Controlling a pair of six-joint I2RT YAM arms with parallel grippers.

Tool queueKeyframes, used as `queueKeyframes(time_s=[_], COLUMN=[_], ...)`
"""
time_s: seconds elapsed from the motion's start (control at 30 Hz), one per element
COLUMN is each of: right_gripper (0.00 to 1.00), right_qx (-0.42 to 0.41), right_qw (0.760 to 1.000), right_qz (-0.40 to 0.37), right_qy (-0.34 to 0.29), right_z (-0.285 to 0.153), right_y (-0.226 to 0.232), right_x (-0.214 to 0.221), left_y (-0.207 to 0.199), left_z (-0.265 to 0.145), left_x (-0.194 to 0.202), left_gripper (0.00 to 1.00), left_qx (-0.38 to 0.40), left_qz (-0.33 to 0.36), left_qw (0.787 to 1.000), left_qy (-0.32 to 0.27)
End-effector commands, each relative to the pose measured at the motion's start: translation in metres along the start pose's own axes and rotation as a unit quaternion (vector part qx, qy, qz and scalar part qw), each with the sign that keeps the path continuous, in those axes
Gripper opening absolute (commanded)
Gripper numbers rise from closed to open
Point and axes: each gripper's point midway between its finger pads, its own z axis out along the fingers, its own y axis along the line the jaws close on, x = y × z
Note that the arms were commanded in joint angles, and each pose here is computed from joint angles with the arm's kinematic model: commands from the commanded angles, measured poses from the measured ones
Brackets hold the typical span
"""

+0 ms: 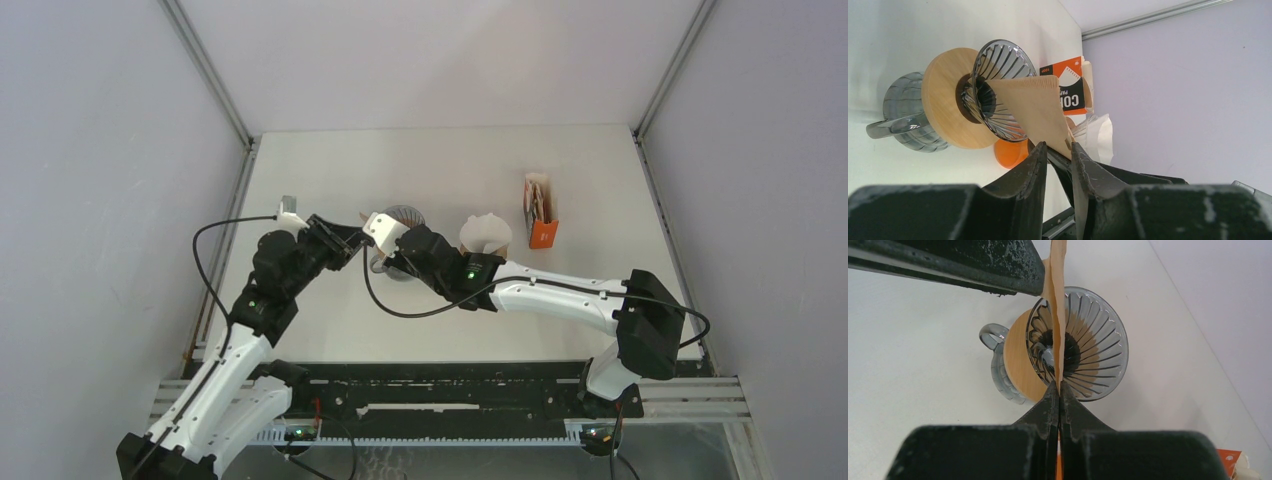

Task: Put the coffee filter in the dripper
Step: Place the coffee filter in the coffee dripper.

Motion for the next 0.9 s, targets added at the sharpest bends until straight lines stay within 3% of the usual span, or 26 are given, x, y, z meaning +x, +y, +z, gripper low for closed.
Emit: queueKeyframes(time_s=[0.0, 0.87], right_gripper=[0.0, 0.0], right_qx=[0.011, 0.009], right_qw=[1.0, 1.0], right_qz=[0.016, 0.011], right_qy=[-0.019, -0.019], right_z=[0.0, 0.001], right_y=[-0.004, -0.002], right_x=[-0.014, -0.013], left_y=[-0.011, -0.026], left_z=[0.0, -0.001], left_x=[-0.008, -0.015], left_gripper=[0.29, 0.28], left_qx=[0.016, 0.035], left_qz=[0.005, 0.0], left_qw=[1.0, 0.999], left_qy=[-0.013, -0.024])
